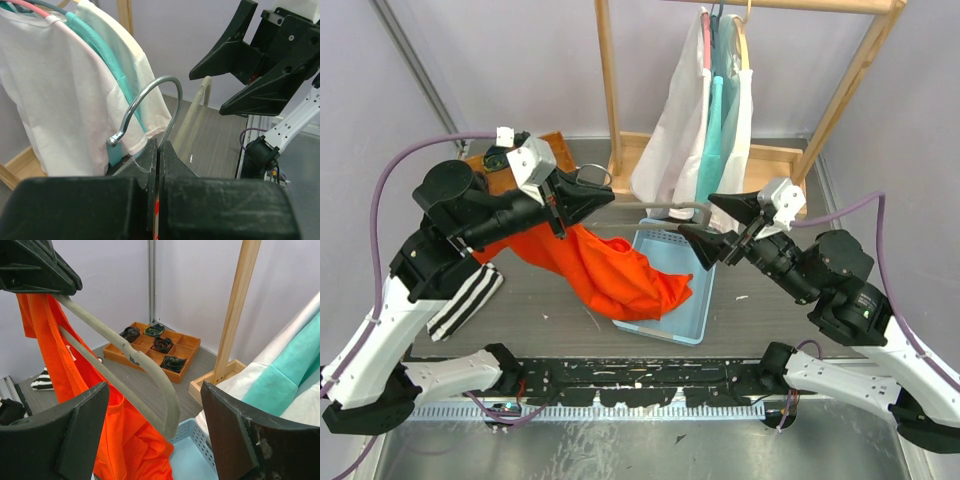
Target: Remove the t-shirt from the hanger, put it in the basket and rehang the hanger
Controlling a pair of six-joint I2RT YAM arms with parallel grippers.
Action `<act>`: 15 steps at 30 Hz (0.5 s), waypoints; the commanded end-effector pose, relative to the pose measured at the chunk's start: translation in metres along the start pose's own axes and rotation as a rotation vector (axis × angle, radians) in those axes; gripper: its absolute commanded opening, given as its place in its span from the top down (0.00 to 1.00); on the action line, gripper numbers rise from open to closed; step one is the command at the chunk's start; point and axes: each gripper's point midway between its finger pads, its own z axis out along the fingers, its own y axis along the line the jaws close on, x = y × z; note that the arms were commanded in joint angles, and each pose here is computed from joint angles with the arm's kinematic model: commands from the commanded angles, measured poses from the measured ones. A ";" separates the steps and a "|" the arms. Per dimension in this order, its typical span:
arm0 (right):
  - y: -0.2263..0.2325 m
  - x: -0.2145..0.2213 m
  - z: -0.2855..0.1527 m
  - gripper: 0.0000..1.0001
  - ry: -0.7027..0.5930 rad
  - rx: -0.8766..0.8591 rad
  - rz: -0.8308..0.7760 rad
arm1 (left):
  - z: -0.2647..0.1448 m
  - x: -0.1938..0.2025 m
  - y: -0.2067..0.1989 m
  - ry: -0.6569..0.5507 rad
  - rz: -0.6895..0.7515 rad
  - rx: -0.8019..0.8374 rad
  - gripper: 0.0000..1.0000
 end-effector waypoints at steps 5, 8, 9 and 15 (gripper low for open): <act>0.000 -0.018 0.001 0.23 -0.049 -0.012 -0.023 | 0.002 0.000 -0.012 -0.008 0.034 0.081 1.00; 0.003 -0.016 0.001 0.26 -0.046 -0.028 -0.021 | 0.003 -0.001 -0.011 -0.013 0.039 0.082 1.00; 0.004 -0.016 0.001 0.28 -0.045 -0.033 -0.019 | 0.003 -0.001 -0.011 -0.014 0.041 0.082 1.00; 0.014 -0.007 0.004 0.39 -0.026 -0.080 -0.005 | 0.012 0.002 -0.007 0.000 0.046 0.081 1.00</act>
